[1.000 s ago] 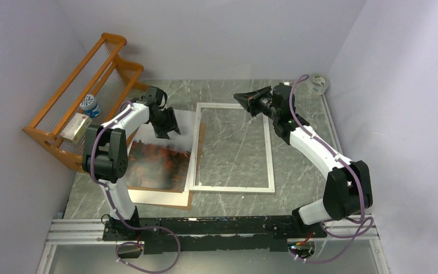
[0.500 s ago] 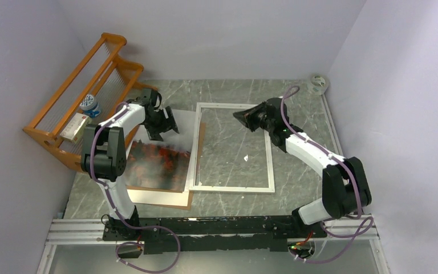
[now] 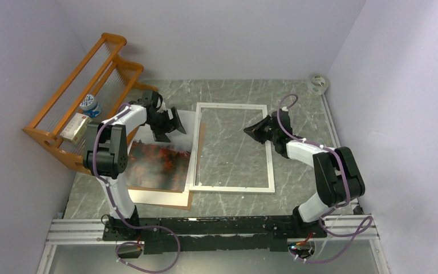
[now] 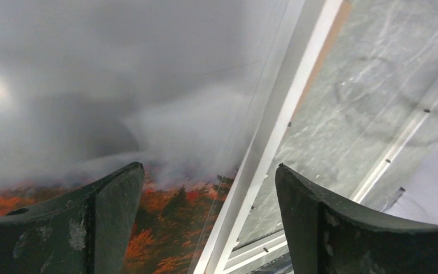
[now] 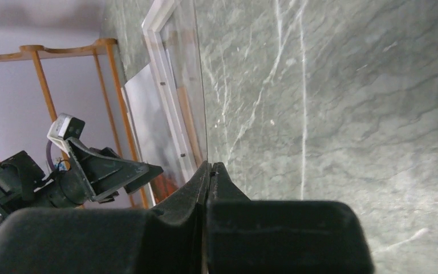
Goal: Put the photo into the frame
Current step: Place the photo frame item in the photo frame.
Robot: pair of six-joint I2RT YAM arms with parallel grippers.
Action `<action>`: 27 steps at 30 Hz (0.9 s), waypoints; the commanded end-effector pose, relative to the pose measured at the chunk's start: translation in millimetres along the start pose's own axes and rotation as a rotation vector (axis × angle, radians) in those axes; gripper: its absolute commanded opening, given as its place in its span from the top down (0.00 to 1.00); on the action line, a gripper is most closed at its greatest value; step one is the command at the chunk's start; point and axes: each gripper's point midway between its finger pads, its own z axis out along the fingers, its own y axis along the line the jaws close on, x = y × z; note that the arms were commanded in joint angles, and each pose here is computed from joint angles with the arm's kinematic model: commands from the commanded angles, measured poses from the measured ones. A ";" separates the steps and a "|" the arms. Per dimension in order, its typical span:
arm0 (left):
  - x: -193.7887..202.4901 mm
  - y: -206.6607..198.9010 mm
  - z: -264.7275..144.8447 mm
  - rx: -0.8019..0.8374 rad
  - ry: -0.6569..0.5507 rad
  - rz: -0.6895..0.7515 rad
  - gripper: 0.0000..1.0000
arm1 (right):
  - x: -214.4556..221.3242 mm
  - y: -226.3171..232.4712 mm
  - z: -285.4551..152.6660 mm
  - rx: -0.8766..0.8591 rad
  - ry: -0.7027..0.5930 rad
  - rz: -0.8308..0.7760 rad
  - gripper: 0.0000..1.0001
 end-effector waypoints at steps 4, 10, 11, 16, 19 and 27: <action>2.4 -24.6 10.3 0.171 0.051 0.025 0.12 | -13.2 3.4 -6.6 -0.143 0.015 -0.160 1.00; 3.9 -29.7 17.7 0.210 0.090 0.021 0.15 | -16.7 -6.7 -7.5 -0.191 0.043 -0.205 1.00; 4.0 -30.8 19.0 0.218 0.095 0.020 0.16 | -18.3 -8.0 -7.7 -0.194 0.043 -0.219 1.00; 7.2 -34.5 23.9 0.229 0.116 0.021 0.21 | -24.3 -18.3 -8.6 -0.192 0.053 -0.236 1.00; 8.5 -36.9 25.7 0.232 0.117 0.029 0.23 | -28.6 -21.4 -11.1 -0.192 0.038 -0.245 1.00; 9.4 -41.7 36.6 0.205 0.112 0.044 0.30 | -34.7 -28.4 -11.8 -0.188 -0.016 -0.262 1.00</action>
